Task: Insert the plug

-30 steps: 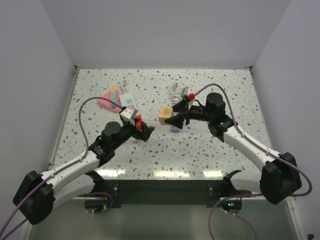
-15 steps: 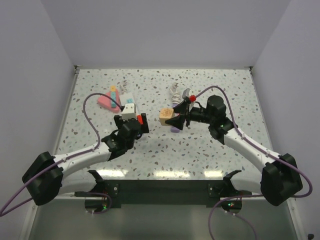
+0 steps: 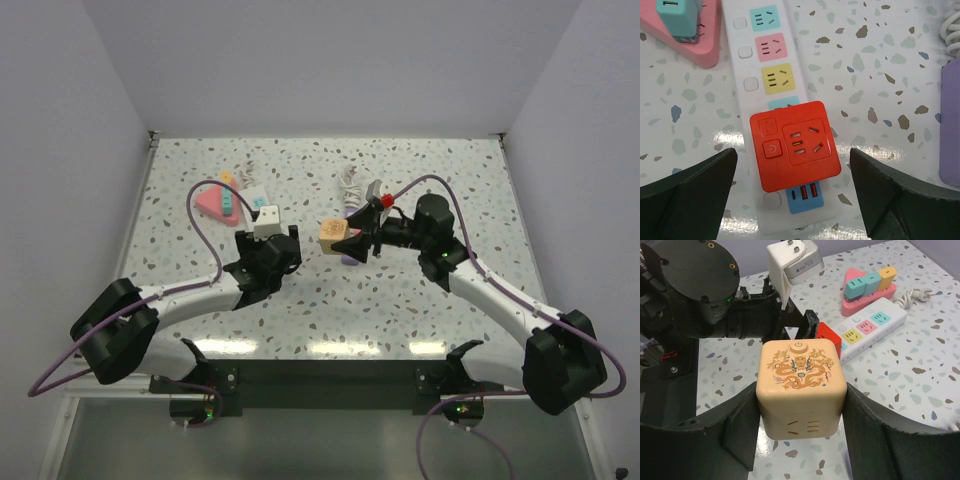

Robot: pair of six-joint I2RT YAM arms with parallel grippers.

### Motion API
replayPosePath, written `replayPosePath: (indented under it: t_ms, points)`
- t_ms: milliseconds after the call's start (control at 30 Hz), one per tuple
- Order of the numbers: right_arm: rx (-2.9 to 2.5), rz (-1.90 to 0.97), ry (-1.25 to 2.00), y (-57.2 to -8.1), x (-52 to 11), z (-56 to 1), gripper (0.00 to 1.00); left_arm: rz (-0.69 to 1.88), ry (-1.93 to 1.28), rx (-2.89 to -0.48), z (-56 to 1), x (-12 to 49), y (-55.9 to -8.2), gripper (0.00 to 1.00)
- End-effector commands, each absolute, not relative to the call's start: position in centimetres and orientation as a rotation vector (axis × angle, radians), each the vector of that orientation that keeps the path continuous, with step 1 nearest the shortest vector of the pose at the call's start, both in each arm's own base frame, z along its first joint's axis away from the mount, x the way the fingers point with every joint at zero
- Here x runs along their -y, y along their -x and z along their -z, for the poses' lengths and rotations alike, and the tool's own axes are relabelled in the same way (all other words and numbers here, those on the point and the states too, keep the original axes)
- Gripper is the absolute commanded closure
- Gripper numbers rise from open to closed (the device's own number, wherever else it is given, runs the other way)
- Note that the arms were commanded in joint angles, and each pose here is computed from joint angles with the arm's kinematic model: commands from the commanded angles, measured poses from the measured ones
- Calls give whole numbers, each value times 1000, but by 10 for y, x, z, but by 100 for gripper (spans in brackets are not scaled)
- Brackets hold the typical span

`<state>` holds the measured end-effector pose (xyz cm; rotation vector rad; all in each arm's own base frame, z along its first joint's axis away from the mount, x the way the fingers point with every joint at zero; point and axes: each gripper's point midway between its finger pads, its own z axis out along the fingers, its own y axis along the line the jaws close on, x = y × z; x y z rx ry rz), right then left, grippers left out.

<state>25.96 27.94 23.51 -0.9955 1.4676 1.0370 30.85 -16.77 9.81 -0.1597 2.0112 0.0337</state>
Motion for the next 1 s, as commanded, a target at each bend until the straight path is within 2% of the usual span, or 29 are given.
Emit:
replayPosePath:
  t_ms: [0, 167, 267, 367, 400, 467, 500, 600, 633, 700, 967]
  points:
    - [-1356, -1022, 1008, -256, -279, -261, 100, -38, 232, -1955, -114, 168, -323, 0]
    - [-1348, -1022, 1003, -254, -278, -263, 100, -65, 212, -1989, -98, 164, -331, 0]
    - [-1350, -1013, 988, -255, -277, -265, 100, -84, 194, -1995, -93, 164, -333, 6]
    - [-1359, -1001, 960, -257, -274, -267, 100, -87, 168, -1990, -92, 165, -334, 21]
    - [-1364, -1001, 957, -256, -274, -265, 100, -85, 159, -1989, -92, 166, -335, 32]
    - [-1373, -986, 927, -259, -271, -266, 100, -100, 128, -1996, -87, 165, -334, 44]
    - [-1382, -974, 910, -260, -269, -265, 100, -102, 121, -1995, -86, 165, -334, 57]
    - [-1404, -956, 866, -263, -266, -263, 100, -104, 63, -2004, -78, 167, -333, 73]
    - [-1406, -948, 854, -264, -264, -263, 100, -87, 37, -2014, -74, 170, -332, 91]
    - [-1427, -941, 822, -266, -262, -258, 100, -35, -29, -2024, -68, 179, -329, 100]
    - [-1462, -918, 740, -271, -257, -250, 100, 208, -353, -2008, -54, 223, -304, 100]
